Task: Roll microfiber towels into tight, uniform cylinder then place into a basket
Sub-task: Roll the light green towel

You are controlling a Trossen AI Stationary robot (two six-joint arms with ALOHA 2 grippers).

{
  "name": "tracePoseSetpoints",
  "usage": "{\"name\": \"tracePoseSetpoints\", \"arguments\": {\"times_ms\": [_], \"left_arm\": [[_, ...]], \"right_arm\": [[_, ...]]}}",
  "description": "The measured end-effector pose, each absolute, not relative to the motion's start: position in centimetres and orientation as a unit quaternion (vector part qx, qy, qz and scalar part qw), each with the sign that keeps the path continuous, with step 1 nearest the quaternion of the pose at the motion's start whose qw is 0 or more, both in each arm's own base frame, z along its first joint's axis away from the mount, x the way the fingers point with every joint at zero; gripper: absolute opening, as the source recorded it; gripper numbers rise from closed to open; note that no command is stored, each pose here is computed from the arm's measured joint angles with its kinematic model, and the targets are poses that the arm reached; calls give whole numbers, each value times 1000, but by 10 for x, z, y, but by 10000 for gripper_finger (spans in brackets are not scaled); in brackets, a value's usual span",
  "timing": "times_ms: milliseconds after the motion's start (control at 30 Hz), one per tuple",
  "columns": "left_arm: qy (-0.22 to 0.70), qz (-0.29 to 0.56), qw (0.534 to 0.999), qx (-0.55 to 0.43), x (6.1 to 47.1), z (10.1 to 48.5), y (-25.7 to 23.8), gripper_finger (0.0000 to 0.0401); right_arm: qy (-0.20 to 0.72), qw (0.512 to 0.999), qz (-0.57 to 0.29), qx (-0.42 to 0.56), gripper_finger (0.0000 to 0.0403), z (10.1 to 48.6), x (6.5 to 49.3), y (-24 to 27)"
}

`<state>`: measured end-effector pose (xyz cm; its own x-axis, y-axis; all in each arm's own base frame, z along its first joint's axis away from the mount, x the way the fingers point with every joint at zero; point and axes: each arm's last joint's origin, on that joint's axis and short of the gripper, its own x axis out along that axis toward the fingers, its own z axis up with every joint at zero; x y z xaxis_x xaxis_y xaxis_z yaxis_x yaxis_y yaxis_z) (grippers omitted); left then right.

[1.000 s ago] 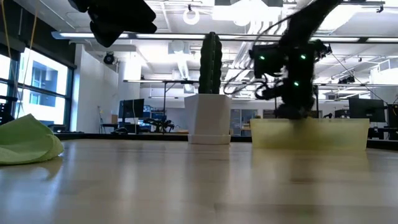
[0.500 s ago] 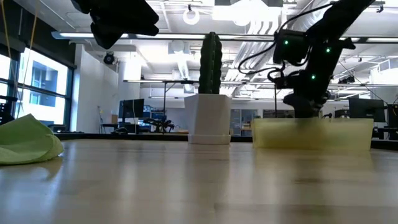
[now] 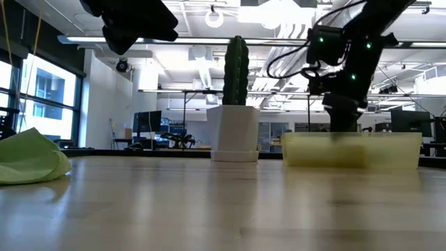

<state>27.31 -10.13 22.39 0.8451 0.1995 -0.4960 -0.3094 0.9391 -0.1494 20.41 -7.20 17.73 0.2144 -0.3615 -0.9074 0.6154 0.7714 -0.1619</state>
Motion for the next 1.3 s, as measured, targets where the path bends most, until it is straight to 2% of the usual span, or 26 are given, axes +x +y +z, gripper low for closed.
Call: {"name": "tracePoseSetpoints", "arguments": {"times_ms": [167,267,333,467,600,900,1100,1300], "left_arm": [[261,159,942,-138,274,220,-91,92],[307,172,918,-183,270,212,-83,92],[360,175,887,-230,265,205,-79,92],[489,193,790,-316,244,190,-81,92],[558,247,707,-357,222,184,-91,92],[591,360,617,-375,202,162,-104,92],[637,380,550,-384,204,138,-110,92],[658,368,541,-372,211,127,-114,92]], "right_arm": [[547,768,-314,111,194,207,212,-74],[533,781,-308,105,182,226,220,-73],[518,796,-296,104,176,237,226,-70],[493,824,-260,101,165,254,238,-58],[468,850,-223,94,161,262,247,-41],[439,876,-180,88,161,266,256,-11],[438,875,-176,103,161,265,255,-1],[442,869,-183,127,161,264,254,5]]}}
